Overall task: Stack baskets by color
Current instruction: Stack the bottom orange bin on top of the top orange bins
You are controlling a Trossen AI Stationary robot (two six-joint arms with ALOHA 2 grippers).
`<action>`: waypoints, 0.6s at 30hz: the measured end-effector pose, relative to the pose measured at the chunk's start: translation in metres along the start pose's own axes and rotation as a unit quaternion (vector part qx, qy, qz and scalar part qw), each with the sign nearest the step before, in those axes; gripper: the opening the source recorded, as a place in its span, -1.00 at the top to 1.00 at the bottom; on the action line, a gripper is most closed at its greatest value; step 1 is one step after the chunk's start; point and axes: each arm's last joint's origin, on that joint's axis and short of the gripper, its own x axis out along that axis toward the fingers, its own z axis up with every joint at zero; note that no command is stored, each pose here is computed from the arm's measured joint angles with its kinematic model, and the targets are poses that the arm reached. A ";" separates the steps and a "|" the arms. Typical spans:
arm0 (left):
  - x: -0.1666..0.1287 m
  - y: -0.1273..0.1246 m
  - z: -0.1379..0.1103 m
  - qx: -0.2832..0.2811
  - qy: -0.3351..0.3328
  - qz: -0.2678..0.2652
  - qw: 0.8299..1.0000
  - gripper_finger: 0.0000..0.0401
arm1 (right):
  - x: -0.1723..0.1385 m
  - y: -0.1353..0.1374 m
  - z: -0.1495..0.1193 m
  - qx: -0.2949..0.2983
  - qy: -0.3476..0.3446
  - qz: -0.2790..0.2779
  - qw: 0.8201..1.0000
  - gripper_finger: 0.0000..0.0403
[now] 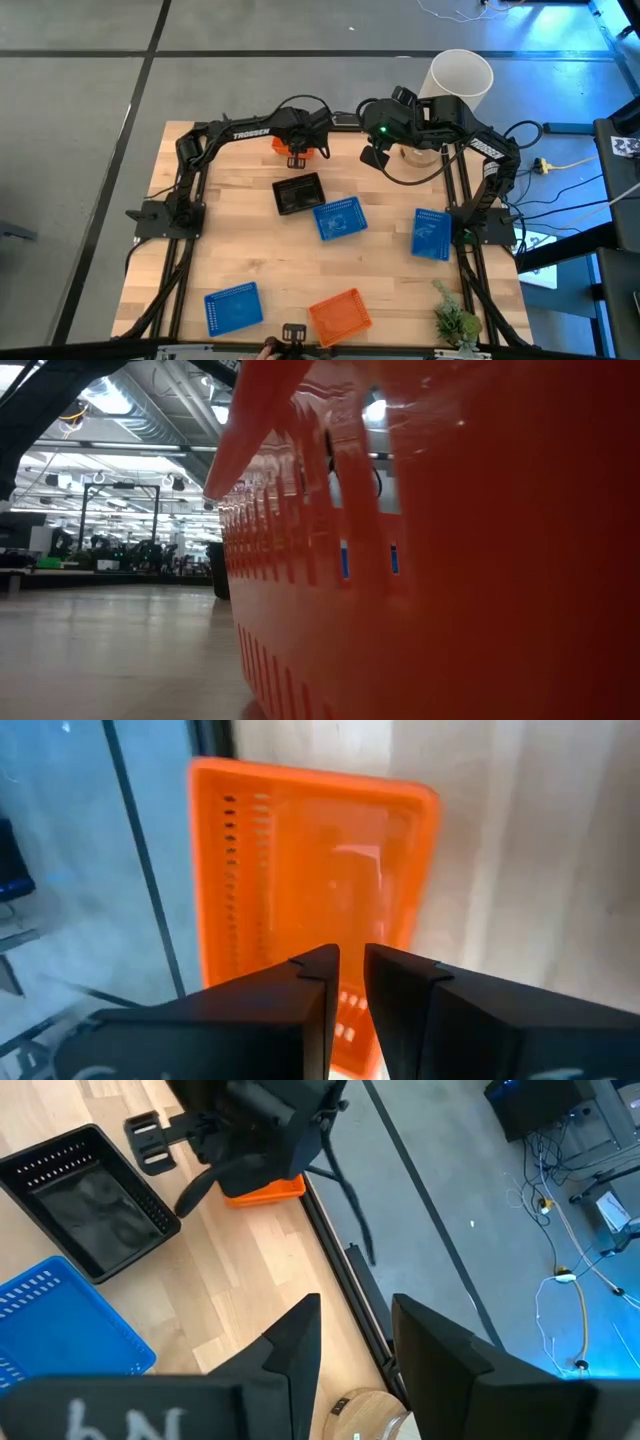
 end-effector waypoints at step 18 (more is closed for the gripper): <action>-0.180 -0.017 -0.064 -0.152 -0.196 -0.121 0.961 0.78 | -0.020 0.038 -0.004 -0.093 -0.005 0.362 0.928 0.38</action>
